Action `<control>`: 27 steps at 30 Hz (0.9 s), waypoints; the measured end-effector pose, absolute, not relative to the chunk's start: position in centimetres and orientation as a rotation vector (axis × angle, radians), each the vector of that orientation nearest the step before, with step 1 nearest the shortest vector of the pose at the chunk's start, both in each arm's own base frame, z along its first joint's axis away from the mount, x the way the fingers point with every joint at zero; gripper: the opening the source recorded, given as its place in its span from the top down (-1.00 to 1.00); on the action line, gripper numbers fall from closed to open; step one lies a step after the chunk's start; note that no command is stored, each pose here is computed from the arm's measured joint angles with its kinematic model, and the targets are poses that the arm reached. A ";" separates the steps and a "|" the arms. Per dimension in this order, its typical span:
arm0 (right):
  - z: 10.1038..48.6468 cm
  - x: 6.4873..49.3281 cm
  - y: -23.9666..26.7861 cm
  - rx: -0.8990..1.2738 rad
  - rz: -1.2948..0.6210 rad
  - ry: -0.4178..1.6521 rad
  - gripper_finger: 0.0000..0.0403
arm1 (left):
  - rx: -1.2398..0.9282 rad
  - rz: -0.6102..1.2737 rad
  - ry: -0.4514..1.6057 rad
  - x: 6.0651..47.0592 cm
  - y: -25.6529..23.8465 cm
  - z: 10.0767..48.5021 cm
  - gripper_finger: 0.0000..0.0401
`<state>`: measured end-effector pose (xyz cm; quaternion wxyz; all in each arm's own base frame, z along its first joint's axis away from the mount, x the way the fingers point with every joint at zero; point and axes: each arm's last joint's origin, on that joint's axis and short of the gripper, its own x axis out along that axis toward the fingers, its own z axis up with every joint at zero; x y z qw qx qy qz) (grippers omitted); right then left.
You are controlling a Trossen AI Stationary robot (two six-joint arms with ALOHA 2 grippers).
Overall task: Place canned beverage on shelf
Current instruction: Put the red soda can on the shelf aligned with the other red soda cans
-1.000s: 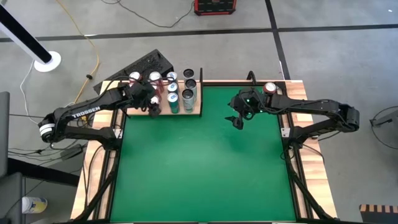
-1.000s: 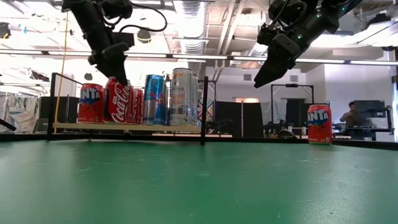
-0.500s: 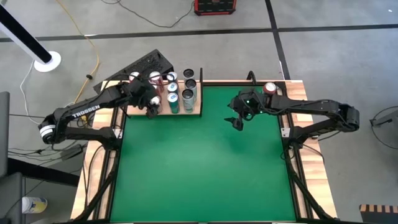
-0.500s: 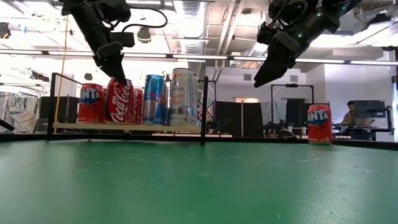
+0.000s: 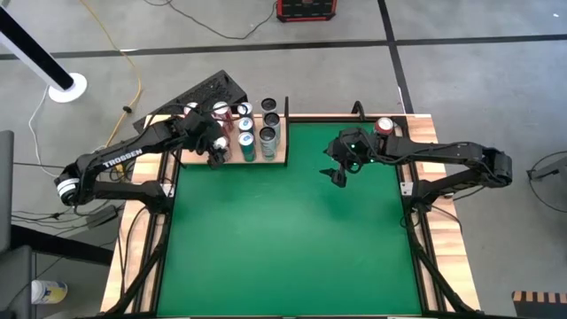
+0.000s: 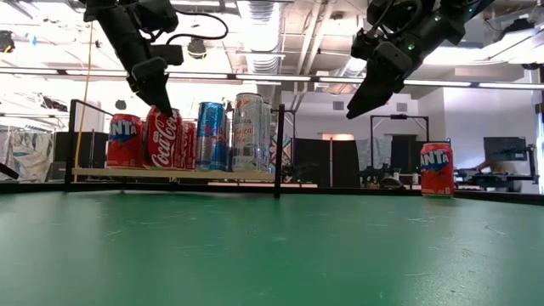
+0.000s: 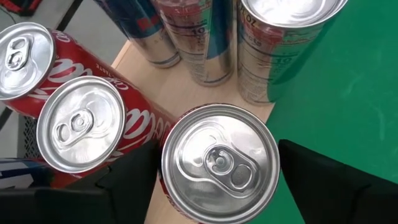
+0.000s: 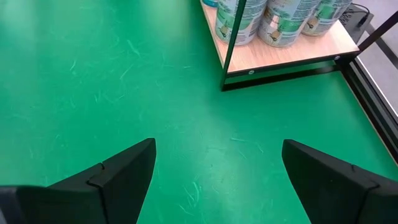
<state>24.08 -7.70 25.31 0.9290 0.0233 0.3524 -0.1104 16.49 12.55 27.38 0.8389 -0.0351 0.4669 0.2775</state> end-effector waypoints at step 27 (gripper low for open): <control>25.3 24.1 -7.7 0.043 -0.226 0.723 -0.85 | -0.019 0.661 0.950 16.7 13.0 29.1 -0.54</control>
